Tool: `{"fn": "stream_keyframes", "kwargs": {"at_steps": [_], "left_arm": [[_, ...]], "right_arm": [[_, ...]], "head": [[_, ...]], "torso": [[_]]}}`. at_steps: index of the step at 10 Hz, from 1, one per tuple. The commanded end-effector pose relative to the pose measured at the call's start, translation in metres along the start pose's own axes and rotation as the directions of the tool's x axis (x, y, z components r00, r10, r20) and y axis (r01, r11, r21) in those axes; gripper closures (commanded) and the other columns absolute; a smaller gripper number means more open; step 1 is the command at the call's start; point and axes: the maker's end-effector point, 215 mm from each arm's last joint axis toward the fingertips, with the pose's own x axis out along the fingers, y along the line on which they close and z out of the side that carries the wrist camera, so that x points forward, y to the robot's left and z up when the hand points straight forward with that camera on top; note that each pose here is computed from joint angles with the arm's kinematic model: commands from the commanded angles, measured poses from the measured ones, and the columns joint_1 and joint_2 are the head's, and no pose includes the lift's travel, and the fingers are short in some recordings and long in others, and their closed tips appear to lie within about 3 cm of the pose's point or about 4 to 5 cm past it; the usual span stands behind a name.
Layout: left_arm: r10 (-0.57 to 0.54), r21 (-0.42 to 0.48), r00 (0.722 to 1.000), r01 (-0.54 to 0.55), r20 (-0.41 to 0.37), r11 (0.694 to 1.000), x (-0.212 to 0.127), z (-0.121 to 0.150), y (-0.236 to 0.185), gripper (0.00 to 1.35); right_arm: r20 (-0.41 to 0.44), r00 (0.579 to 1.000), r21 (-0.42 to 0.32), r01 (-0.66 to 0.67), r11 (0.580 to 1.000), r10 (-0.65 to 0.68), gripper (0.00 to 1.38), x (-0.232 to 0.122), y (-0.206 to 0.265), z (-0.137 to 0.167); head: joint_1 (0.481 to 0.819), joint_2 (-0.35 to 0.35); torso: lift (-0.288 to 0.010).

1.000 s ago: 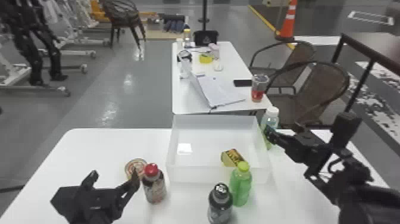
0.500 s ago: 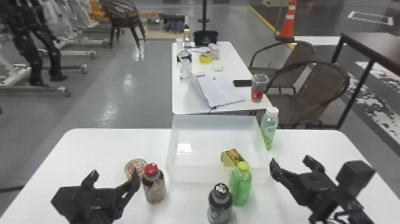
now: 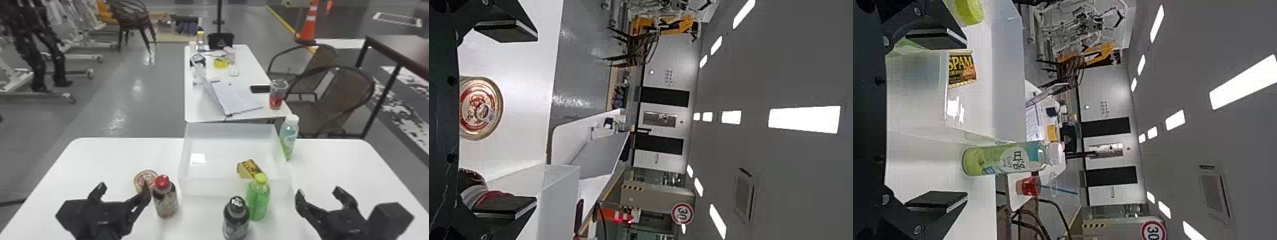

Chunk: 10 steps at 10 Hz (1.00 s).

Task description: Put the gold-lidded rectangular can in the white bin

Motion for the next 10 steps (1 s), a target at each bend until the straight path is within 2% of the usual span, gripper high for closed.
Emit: {"fn": "stream_keyframes", "kwargs": {"at_steps": [1,4,10], "left_arm": [[-0.004,-0.002,1.000,0.004,0.001,1.000,0.001,0.000,-0.003,0.14],[-0.006,0.001,1.000,0.006,-0.001,1.000,0.001,-0.001,-0.004,0.14],[-0.008,0.006,1.000,0.008,0.002,1.000,0.001,0.000,-0.003,0.14]], "right_arm": [[-0.004,1.000,0.009,-0.002,1.000,0.002,0.21,-0.005,0.003,-0.003],[-0.014,1.000,0.030,0.004,1.000,-0.004,0.22,-0.014,0.015,-0.010],[0.004,1.000,0.012,0.022,1.000,-0.022,0.22,-0.013,0.009,-0.002]], "head": [[0.549,0.000],[0.549,0.000],[0.549,0.000]], "torso": [[-0.100],[-0.100],[-0.100]]}}
